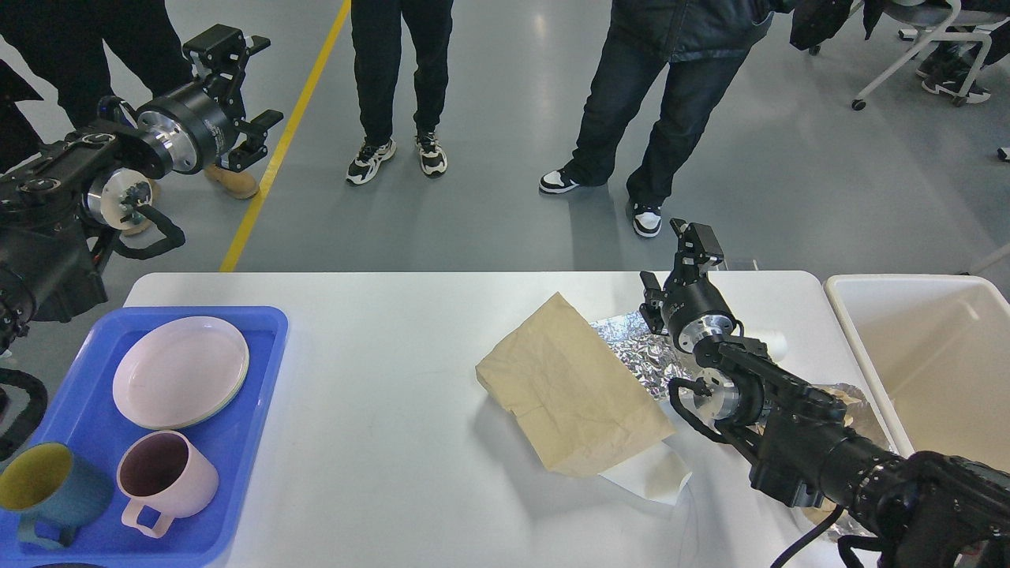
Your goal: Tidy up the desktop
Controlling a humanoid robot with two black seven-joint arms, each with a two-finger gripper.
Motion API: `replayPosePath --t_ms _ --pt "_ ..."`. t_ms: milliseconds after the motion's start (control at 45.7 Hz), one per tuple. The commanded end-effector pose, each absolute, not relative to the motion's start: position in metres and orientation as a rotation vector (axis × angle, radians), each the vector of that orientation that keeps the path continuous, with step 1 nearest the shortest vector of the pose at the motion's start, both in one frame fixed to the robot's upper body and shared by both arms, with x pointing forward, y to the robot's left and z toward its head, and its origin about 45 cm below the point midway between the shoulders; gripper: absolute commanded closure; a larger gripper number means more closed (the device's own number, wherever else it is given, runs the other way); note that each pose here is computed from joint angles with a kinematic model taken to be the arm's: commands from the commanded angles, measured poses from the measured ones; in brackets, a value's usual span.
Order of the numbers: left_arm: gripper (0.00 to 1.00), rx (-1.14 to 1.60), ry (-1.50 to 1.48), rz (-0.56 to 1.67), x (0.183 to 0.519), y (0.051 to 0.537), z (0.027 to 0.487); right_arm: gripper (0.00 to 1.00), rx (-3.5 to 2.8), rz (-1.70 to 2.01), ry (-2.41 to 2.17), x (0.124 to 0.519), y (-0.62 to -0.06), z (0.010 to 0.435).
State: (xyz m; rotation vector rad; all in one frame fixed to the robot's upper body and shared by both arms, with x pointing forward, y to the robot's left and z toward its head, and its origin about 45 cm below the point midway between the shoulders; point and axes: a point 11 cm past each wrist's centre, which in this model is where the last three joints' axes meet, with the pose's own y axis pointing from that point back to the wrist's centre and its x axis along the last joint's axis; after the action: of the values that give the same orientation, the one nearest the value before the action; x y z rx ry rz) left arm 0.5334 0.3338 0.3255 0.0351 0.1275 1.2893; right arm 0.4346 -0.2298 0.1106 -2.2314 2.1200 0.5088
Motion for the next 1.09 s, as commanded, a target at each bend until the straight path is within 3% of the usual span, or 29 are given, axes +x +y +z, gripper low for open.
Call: replayPosePath --t_ms 0,197,416,1073 --pt "0.04 -0.058 0.171 1.289 0.539 0.310 0.325 0.00 -2.231 0.508 2.121 0.435 -0.230 0.111" --pt "0.04 -0.314 0.340 1.453 0.546 0.314 0.328 0.00 -2.231 0.508 2.121 0.435 -0.230 0.111" --pt "0.04 -0.467 0.431 1.483 0.544 0.324 0.327 0.00 -2.231 0.508 2.121 0.435 -0.230 0.111" --pt "0.04 -0.496 0.414 1.495 0.544 0.336 0.338 0.00 -2.231 0.508 2.121 0.435 -0.230 0.111"
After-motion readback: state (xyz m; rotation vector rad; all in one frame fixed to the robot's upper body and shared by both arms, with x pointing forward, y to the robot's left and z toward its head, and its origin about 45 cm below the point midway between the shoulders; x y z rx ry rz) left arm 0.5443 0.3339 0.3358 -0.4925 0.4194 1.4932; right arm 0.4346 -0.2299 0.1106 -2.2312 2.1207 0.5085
